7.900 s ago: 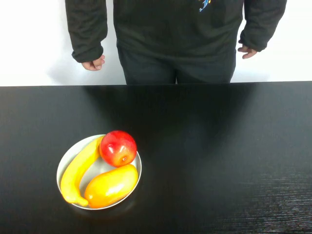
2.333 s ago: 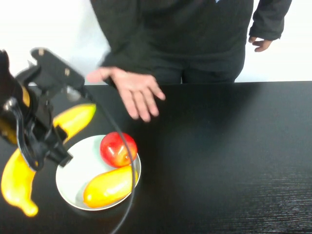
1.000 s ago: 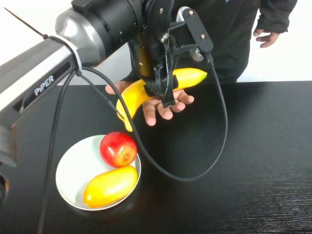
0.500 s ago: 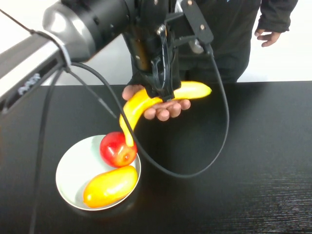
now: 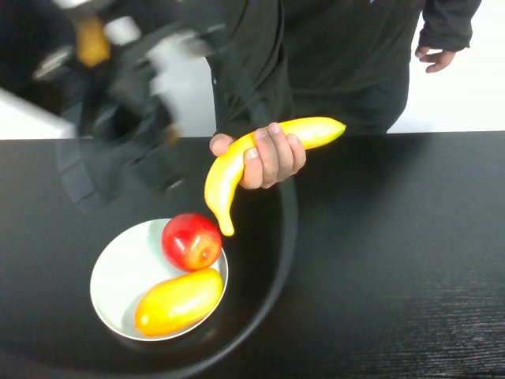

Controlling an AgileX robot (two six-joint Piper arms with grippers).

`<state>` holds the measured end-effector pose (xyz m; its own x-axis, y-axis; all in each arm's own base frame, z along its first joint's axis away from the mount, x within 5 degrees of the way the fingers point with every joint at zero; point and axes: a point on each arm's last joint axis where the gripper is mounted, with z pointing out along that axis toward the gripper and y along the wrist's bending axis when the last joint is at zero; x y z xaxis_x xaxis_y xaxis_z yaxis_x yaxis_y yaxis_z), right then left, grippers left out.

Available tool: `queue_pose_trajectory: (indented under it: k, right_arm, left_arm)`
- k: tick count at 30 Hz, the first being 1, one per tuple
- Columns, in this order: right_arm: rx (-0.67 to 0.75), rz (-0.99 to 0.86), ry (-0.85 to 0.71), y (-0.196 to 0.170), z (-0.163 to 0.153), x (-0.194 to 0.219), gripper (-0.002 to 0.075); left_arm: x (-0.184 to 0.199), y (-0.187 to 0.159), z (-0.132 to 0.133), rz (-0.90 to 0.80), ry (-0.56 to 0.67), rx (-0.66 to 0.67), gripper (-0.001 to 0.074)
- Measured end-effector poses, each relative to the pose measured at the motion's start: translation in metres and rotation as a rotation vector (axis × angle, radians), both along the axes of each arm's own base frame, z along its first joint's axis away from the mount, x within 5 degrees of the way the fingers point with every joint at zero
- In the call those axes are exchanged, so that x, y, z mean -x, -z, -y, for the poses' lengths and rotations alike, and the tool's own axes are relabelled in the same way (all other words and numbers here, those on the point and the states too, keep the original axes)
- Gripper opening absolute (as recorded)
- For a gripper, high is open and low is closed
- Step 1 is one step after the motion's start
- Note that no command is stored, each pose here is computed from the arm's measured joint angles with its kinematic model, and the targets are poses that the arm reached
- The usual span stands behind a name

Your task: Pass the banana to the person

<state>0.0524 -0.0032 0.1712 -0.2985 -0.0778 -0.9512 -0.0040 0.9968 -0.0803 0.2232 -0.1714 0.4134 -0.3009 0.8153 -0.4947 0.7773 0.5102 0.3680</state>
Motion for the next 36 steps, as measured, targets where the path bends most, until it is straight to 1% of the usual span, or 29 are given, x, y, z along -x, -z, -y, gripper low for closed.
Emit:
queue_pose_trajectory:
  k: [2,3,5,13,16,20,25,30,33,36]
  right_arm:
    - [0.000,0.000,0.000,0.000,0.000,0.000,-0.0011]
    - [0.000,0.000,0.000,0.000,0.000,0.000,-0.0011]
    - [0.000,0.000,0.000,0.000,0.000,0.000,-0.0011]
    - [0.000,0.000,0.000,0.000,0.000,0.000,-0.0011]
    - [0.000,0.000,0.000,0.000,0.000,0.000,-0.0011]
    - [0.000,0.000,0.000,0.000,0.000,0.000,-0.0011]
    - [0.000,0.000,0.000,0.000,0.000,0.000,-0.0011]
    - [0.000,0.000,0.000,0.000,0.000,0.000,-0.0011]
    - [0.000,0.000,0.000,0.000,0.000,0.000,-0.0011]
    - [0.000,0.000,0.000,0.000,0.000,0.000,-0.0011]
  left_arm:
    - [0.021,0.006,-0.024,0.002,-0.056,0.040,0.0048]
    - [0.033,0.007,-0.036,0.013,-0.080,0.062,0.0033]
    - [0.055,0.022,-0.057,0.023,-0.125,0.095,0.0013]
    - [0.135,0.056,-0.123,0.166,-0.252,0.360,0.0000]
    - [0.154,0.075,-0.138,0.179,-0.284,0.425,-0.0001]
    - [0.170,0.092,-0.153,0.224,-0.300,0.459,-0.0001]
    - [0.181,0.097,-0.164,0.271,-0.311,0.501,-0.0001]
    - [0.181,0.100,-0.164,0.282,-0.321,0.528,-0.0001]
    - [0.174,0.108,-0.161,0.325,-0.323,0.554,-0.0001]
    - [0.167,0.118,-0.153,0.412,-0.272,0.607,-0.0001]
